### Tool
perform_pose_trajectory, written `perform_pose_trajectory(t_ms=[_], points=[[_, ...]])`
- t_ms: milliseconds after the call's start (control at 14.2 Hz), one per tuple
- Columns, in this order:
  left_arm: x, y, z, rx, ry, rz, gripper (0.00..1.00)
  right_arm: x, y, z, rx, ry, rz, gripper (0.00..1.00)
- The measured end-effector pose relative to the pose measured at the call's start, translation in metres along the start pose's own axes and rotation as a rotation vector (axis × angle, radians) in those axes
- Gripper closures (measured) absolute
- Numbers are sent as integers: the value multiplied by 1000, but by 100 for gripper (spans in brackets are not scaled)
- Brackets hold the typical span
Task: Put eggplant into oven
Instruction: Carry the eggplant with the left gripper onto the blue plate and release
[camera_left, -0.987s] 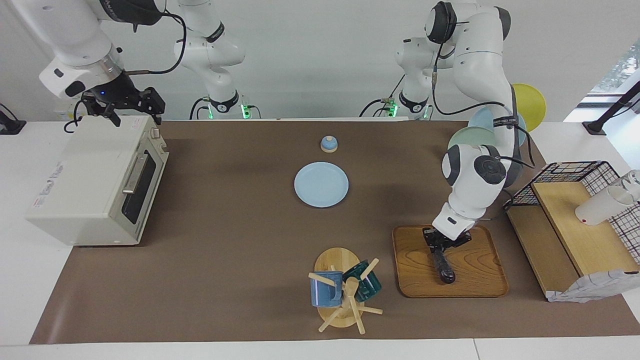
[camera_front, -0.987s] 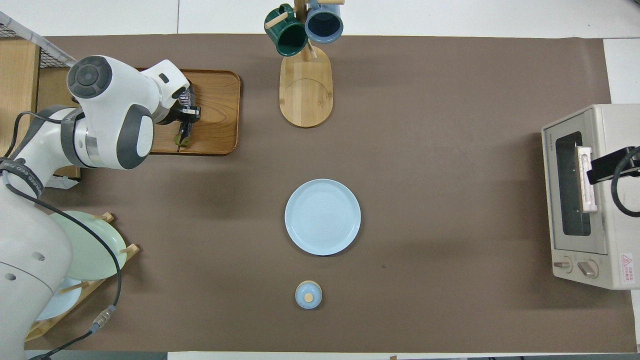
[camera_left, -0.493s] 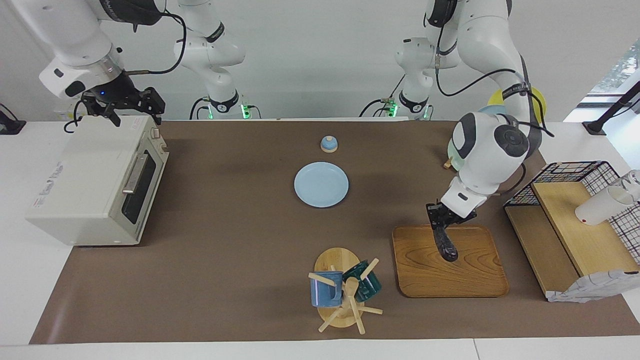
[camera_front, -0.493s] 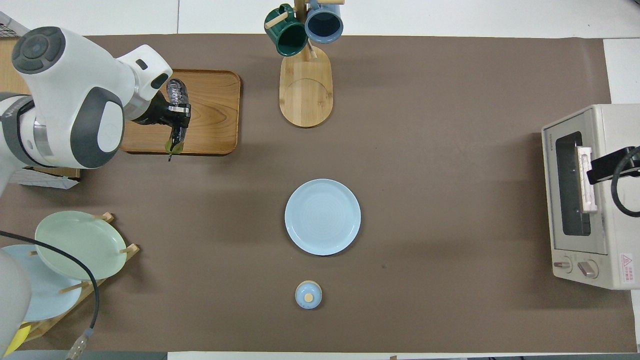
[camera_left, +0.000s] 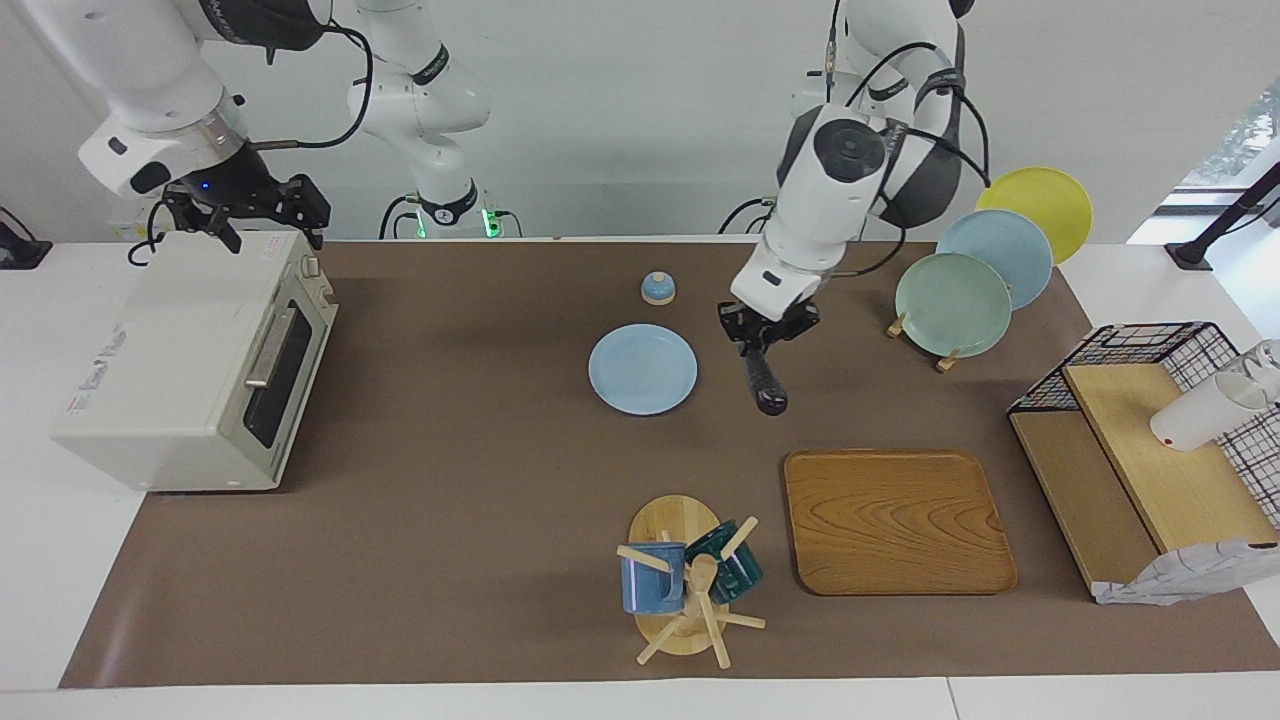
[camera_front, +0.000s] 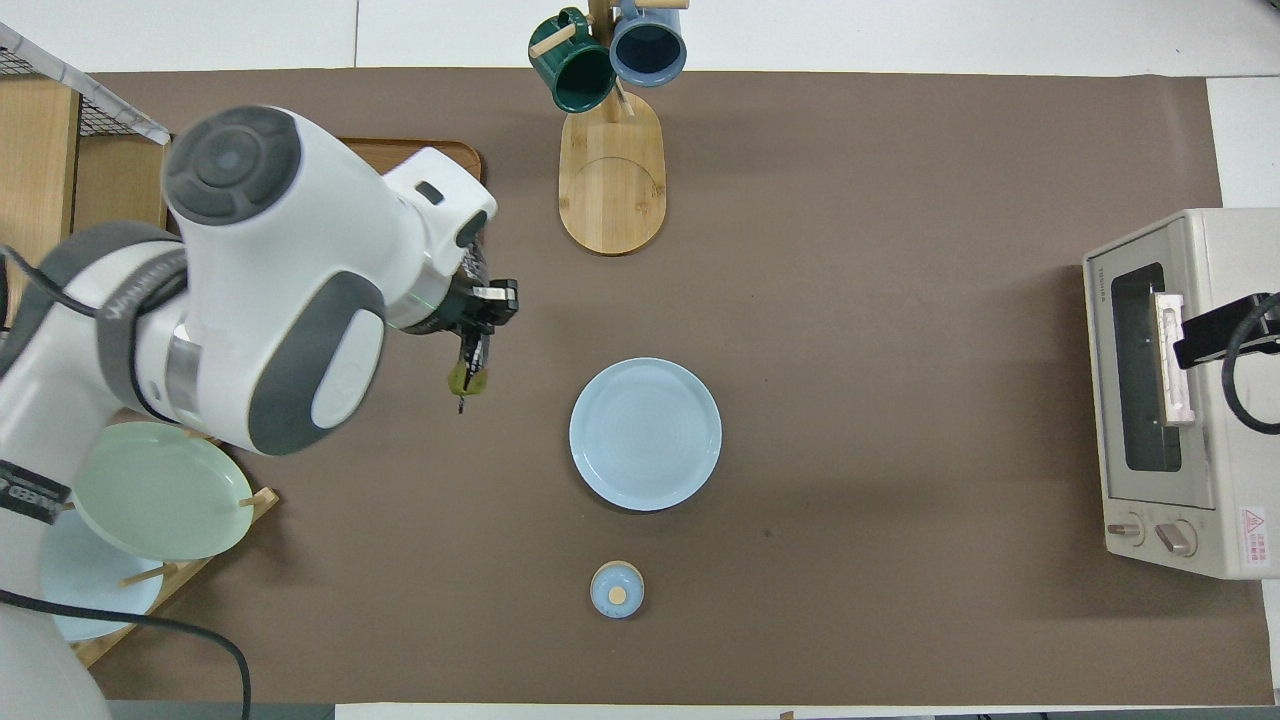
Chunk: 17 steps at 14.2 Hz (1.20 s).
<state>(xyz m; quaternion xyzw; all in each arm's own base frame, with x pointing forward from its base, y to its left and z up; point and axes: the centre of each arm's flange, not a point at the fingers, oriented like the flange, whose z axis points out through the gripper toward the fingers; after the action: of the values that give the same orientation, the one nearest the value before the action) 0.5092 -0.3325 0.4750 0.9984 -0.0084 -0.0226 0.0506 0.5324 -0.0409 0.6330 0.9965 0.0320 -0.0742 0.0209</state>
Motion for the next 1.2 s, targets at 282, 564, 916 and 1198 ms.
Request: perform_pose_trajectory(t_ms=[282,564,916,1198], points=[[-70,75,73,-51,70,2,76,1,-2,0,-1,2,-4,0],[-87,89,138,-36,49,20,76,5,-5,3,-5,24,-101,21],[-81,86,145,-36,52,15,56,0,38,63,-10,121,-118,82],[-70,75,124,-42,69,9,12,-9,49,126,-12,130,-105,99]])
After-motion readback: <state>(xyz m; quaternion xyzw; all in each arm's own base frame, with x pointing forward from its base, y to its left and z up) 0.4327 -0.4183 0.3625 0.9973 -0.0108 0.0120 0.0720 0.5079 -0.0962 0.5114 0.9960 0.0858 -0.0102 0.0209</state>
